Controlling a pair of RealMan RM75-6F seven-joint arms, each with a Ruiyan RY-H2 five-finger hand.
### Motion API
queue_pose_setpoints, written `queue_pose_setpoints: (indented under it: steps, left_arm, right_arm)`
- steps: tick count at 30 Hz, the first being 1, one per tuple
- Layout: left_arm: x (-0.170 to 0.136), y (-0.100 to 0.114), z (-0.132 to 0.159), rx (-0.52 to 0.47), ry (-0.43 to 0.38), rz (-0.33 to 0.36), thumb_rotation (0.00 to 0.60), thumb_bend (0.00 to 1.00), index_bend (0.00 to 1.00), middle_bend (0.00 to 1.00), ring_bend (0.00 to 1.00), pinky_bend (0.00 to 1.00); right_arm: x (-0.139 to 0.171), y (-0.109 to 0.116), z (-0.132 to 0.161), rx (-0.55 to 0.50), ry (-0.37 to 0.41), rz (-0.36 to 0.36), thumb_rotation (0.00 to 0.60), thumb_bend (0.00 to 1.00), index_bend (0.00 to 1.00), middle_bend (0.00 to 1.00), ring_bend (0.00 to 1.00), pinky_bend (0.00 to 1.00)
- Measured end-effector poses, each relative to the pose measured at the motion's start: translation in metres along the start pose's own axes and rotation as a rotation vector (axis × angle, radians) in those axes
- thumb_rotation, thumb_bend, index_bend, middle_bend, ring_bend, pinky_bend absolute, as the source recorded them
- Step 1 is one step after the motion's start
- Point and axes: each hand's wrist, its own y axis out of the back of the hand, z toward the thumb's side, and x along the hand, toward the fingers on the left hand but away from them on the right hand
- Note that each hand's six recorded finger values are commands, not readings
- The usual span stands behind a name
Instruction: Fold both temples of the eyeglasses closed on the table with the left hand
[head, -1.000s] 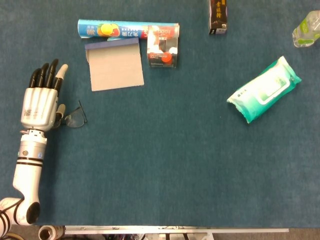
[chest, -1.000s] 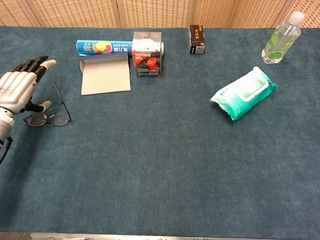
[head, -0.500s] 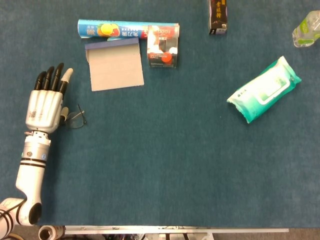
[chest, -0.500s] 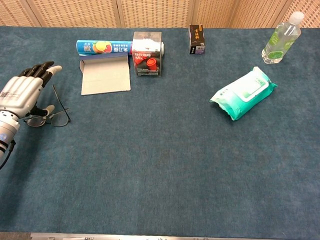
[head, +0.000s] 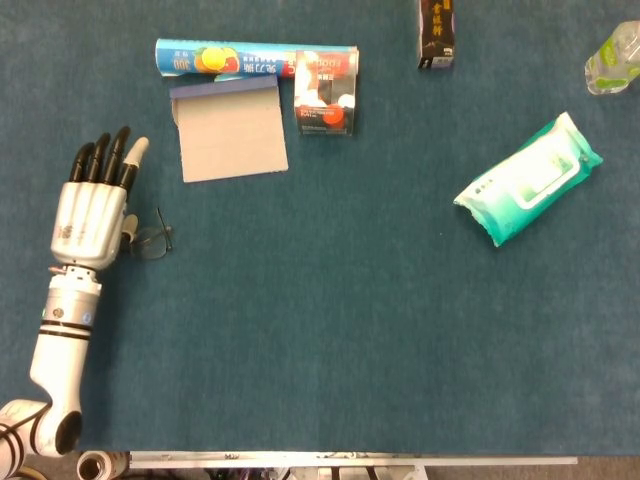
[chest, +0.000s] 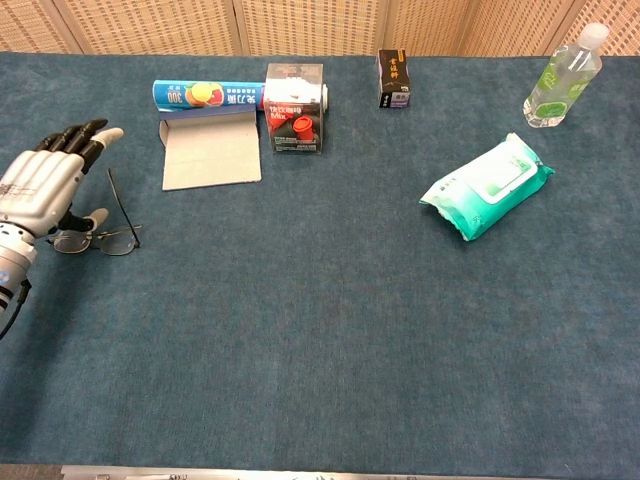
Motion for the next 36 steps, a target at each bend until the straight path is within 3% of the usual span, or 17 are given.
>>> queue_pose_setpoints:
  steps: [17, 25, 36]
  left_arm:
    - [-0.031, 0.076, -0.002, -0.086, -0.022, 0.130, 0.600, 0.26, 0.00, 0.00, 0.00, 0.09]
    - [-0.042, 0.101, 0.005, -0.141, -0.047, 0.151, 0.600, 0.26, 0.00, 0.00, 0.00, 0.09]
    - [-0.053, 0.131, 0.040, -0.259, -0.146, 0.137, 0.600, 0.26, 0.00, 0.00, 0.00, 0.09]
  right_arm:
    - [-0.009, -0.006, 0.001, 0.049, 0.013, 0.024, 0.600, 0.28, 0.68, 0.54, 0.32, 0.25]
    - [-0.014, -0.007, 0.000, 0.058, 0.004, 0.035, 0.600, 0.28, 0.68, 0.54, 0.32, 0.25]
    - [-0.017, -0.004, -0.001, 0.049, -0.004, 0.025, 0.600, 0.28, 0.68, 0.54, 0.32, 0.25]
